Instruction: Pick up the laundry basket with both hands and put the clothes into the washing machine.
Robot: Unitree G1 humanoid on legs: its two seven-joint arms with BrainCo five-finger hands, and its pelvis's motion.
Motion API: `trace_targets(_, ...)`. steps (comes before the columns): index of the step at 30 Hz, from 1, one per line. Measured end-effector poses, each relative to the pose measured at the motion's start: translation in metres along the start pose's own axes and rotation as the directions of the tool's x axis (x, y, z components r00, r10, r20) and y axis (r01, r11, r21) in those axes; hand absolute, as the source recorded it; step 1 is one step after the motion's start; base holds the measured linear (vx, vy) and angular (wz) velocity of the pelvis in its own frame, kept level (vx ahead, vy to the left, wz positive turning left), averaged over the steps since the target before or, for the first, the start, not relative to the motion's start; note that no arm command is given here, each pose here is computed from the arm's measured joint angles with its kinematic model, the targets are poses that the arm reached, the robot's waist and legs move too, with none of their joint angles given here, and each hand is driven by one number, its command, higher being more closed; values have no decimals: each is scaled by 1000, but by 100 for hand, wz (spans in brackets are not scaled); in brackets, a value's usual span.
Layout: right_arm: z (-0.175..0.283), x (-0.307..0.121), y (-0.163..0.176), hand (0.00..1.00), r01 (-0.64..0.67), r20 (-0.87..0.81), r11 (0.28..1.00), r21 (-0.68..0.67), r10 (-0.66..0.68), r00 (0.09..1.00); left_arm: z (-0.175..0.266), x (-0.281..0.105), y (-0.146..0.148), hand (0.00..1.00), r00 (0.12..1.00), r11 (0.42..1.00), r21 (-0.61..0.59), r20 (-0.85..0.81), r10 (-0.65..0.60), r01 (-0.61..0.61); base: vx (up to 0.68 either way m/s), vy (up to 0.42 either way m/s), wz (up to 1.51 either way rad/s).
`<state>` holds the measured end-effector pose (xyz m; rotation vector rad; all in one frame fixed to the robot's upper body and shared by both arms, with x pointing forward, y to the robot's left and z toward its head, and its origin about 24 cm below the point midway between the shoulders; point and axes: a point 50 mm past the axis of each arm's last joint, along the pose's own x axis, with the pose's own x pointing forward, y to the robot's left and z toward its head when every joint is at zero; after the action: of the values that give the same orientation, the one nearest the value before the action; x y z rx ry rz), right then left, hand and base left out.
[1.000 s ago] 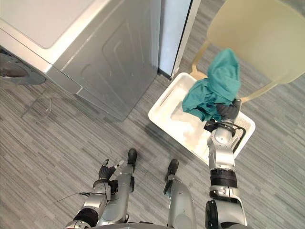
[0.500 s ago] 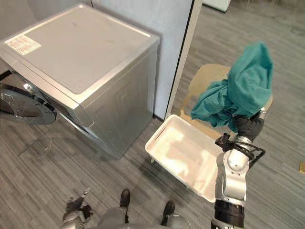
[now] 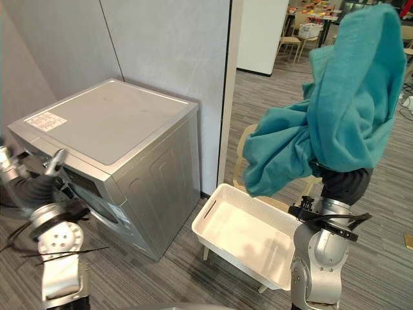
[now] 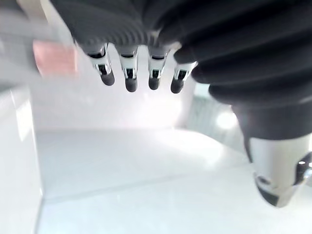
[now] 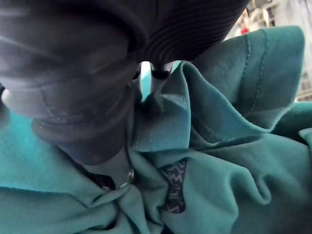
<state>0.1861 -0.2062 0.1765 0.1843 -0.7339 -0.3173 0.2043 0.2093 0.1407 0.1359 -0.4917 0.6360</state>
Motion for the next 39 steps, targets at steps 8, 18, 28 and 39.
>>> trace_targets(8,-4,-5,20,100,-93,-28,986,138,97,995,52,-42,-103,0,795,676,-423,248,-554,603,-10,8,-16)
trace_targets(18,-10,-14,41,100,-130,-69,962,240,151,986,61,-78,-168,0,520,341,-473,323,-791,812,7,3,-6)
trace_targets(28,-14,-23,49,100,-148,-112,947,285,186,976,81,-96,-192,0,388,203,-429,402,-830,880,-14,2,-5)
trace_targets(39,-14,-29,47,100,-157,-117,934,322,203,972,92,-99,-204,100,353,172,-403,435,-828,899,-2,-3,4)
